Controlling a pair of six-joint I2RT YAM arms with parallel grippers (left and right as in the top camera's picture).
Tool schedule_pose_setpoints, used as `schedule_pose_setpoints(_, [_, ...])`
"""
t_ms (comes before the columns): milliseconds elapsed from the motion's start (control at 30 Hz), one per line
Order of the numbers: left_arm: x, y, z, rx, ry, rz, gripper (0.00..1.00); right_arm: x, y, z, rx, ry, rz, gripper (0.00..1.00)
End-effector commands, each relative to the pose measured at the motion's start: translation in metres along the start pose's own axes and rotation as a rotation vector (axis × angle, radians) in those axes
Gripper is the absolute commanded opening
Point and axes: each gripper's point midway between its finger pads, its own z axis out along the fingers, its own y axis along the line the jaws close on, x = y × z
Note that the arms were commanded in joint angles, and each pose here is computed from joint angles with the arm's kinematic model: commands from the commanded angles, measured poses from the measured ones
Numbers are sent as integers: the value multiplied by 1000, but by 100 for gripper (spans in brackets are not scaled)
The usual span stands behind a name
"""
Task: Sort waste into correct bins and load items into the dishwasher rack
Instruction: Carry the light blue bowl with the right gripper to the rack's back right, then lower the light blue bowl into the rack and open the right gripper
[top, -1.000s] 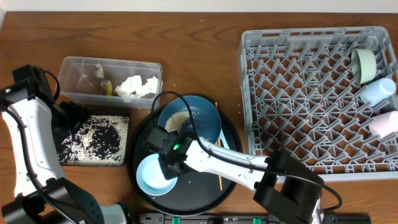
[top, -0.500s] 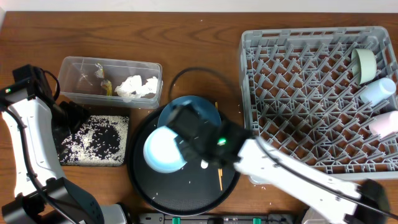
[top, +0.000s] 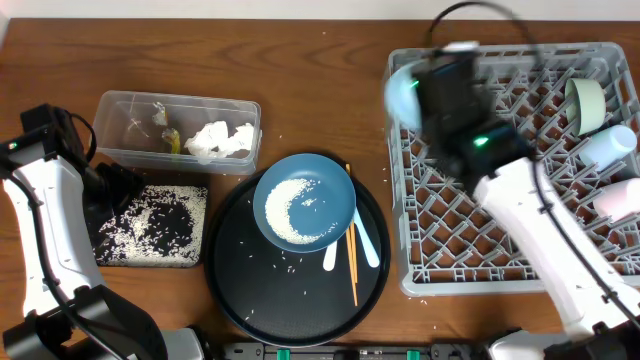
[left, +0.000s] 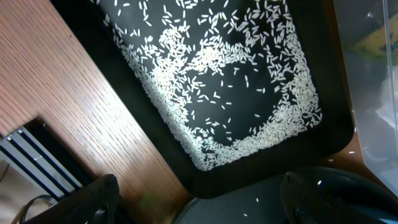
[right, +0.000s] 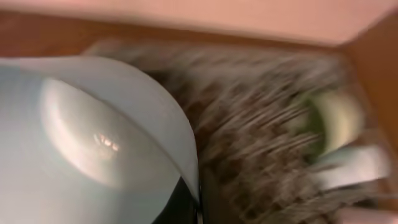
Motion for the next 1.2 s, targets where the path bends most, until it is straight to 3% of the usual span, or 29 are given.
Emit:
schedule_pose_setpoints(0, [-1,1,-5,5,-16,9,85,-21,-68,13,224,-47,-43,1])
schedule_pose_setpoints(300, [-1,1,-5,5,-17,9,85,-34,-181,65,601,-33,-57,1])
schedule_pose_setpoints(433, [-1,1,-5,5,-16,9,85,-32,-204,81,779,4,-109,1])
schedule_pose_setpoints(800, [-1,1,-5,4,-16,9,84,7,-184,141,842,137,-257,1])
schedule_pose_setpoints(1167, [-1,1,-5,4,-16,9,85,19,-165,154,800,158,-296,1])
